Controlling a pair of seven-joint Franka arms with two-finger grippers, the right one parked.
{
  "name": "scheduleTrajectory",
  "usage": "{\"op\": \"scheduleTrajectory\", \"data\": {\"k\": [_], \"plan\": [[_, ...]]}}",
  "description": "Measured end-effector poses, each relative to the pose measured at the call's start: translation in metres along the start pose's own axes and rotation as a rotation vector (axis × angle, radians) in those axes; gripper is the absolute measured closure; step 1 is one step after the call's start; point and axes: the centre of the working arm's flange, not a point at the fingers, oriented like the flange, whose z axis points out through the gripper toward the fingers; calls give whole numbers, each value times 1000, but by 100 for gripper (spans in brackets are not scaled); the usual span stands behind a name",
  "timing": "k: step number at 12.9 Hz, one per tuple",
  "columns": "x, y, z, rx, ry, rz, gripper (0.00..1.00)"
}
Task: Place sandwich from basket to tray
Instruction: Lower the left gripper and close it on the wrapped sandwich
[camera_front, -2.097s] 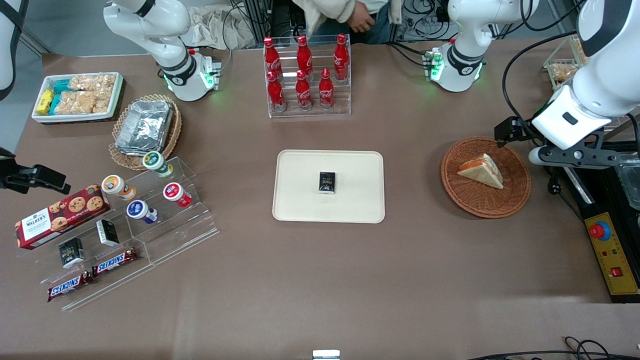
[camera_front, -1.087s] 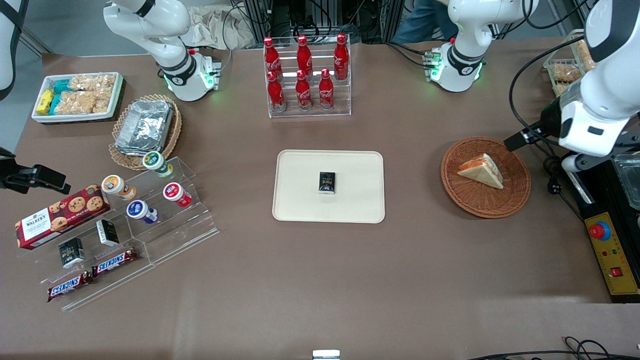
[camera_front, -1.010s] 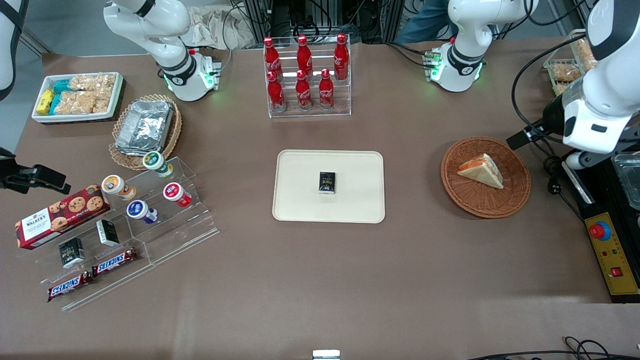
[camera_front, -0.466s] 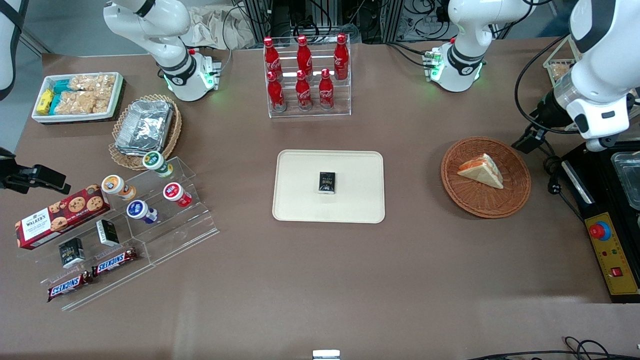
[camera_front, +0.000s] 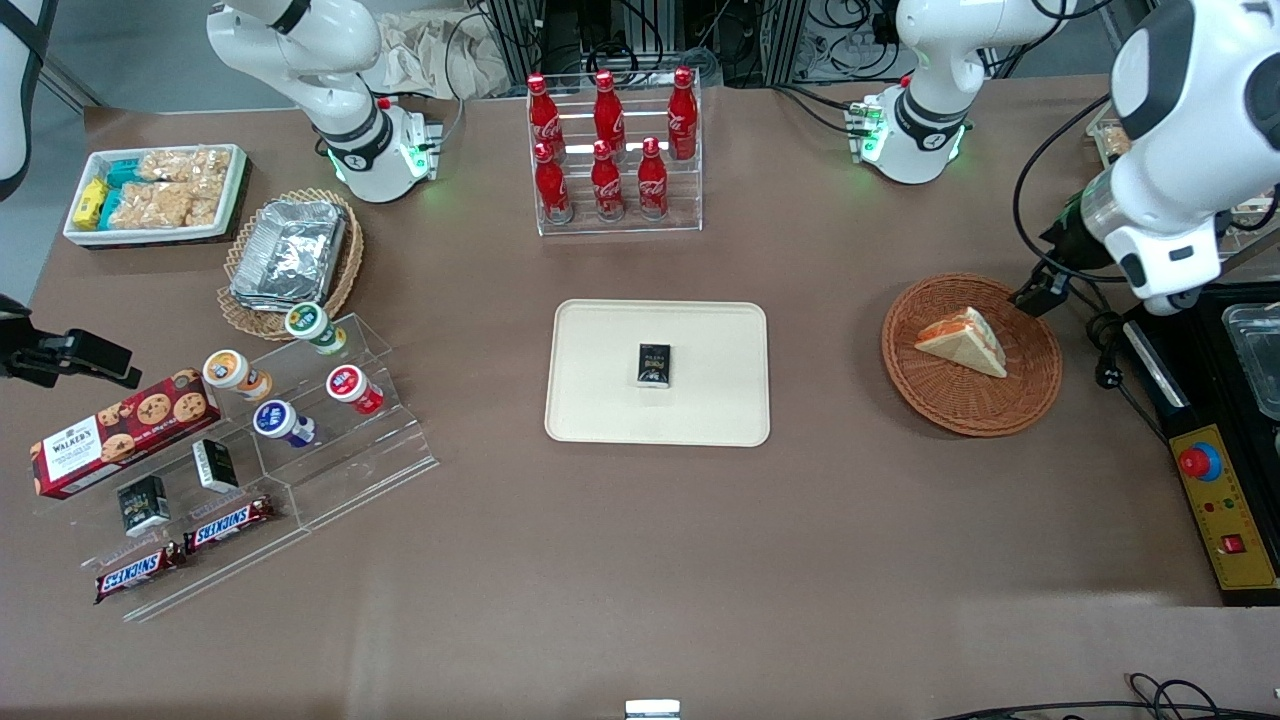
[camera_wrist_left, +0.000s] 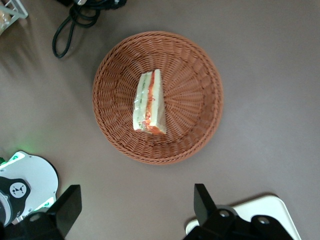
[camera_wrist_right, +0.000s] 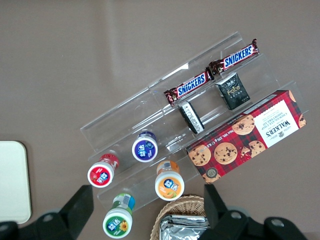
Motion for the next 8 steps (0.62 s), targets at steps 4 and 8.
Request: {"op": "scheduleTrajectory", "data": {"k": [4, 8], "plan": [[15, 23, 85, 101, 19, -68, 0], [13, 23, 138, 112, 7, -75, 0]]}}
